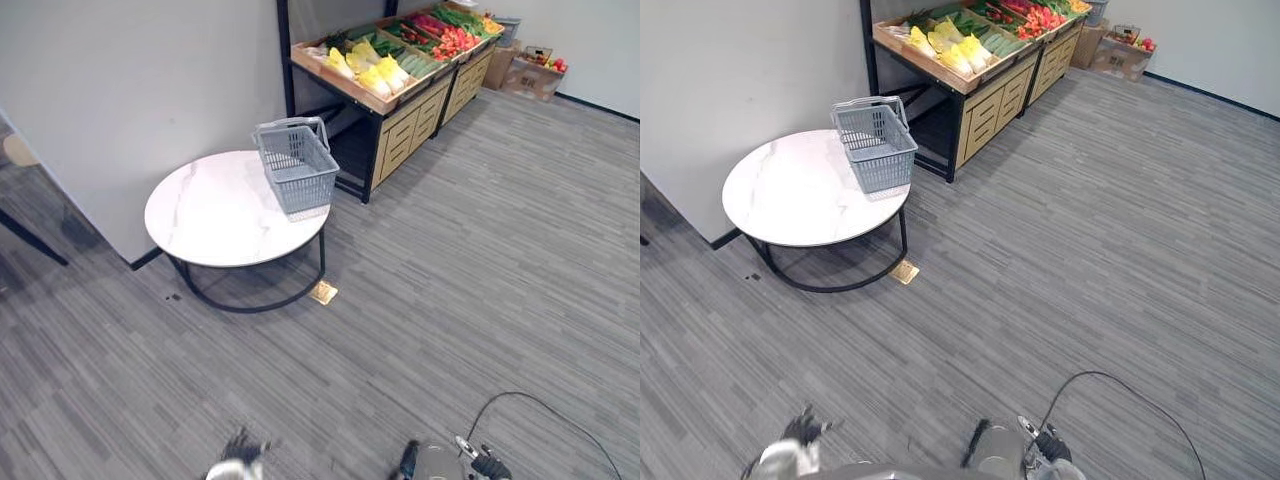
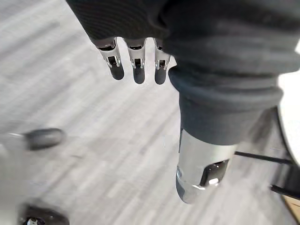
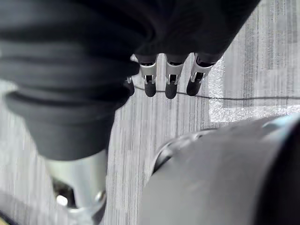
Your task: Pick vegetable in the basket
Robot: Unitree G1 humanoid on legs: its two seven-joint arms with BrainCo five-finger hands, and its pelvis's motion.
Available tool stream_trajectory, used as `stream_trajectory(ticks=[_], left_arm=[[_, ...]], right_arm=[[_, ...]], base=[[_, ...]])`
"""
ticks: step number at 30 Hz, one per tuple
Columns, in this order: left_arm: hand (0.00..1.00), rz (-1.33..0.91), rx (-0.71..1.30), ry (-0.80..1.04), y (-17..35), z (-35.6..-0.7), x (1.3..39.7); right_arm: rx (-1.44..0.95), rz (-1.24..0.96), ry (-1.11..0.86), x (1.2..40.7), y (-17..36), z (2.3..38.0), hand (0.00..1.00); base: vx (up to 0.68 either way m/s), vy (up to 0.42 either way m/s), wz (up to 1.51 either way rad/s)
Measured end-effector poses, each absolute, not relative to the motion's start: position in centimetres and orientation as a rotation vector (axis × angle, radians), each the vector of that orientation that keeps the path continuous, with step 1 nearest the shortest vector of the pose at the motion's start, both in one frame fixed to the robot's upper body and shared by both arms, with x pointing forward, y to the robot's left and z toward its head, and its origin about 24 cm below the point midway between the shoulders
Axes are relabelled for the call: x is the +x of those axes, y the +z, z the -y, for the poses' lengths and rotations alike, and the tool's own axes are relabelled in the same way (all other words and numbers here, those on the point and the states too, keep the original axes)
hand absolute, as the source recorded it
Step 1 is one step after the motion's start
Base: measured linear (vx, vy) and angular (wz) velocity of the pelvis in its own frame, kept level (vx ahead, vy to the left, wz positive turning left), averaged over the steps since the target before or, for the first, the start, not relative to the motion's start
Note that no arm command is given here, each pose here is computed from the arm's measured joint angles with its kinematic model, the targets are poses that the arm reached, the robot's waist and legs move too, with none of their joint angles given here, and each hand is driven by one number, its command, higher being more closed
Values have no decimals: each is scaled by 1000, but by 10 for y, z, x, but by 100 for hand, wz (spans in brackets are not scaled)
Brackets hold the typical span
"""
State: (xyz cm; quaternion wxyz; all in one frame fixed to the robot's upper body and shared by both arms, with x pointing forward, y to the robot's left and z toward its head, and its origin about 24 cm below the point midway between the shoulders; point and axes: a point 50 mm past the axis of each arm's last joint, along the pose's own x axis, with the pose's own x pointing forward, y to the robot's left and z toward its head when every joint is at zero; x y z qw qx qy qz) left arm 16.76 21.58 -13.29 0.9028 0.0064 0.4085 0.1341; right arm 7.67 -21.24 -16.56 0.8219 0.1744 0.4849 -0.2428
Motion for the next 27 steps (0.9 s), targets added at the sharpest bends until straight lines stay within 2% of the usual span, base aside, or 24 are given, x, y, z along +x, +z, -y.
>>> stream_trajectory(ticks=[3,6,10,12,14,15,18,20,23,24,25,27], left_arm=[[0,-680,-12,269,-109,-202,210],[0,-635,-24,283,-104,-196,214],[0,-769,-38,259,-129,-178,178],[0,-908,-52,266,-148,-175,146],[0,-987,-60,291,-157,-178,121],[0,-1002,-71,345,-159,-192,110],[0,-974,-136,397,-157,-197,110],[0,-966,-136,412,-156,-205,108],[0,-1052,-101,409,-163,-210,79],[0,-1091,-131,449,-166,-210,63],[0,-1105,-117,471,-165,-218,59],[0,-1111,-129,488,-165,-220,58]], right_arm=[[404,-1088,-568,53,-170,210,0],[410,-1157,-609,24,-173,210,0],[355,-1138,-602,31,-169,225,0],[333,-1134,-579,37,-169,227,0],[306,-1125,-545,47,-168,227,0],[273,-1107,-510,59,-166,227,0],[238,-1098,-499,66,-164,234,0],[231,-1052,-457,89,-160,231,0],[240,-1016,-429,102,-159,223,0],[243,-1029,-399,99,-161,213,0],[238,-1038,-326,101,-163,194,0],[233,-1024,-289,107,-162,185,0]], base=[[486,-211,5],[685,-400,17],[782,-584,-10],[728,-336,14],[628,-209,9],[571,-163,6],[495,-40,-11],[407,109,-49],[423,204,-29],[738,274,17],[546,168,27],[411,128,35]])
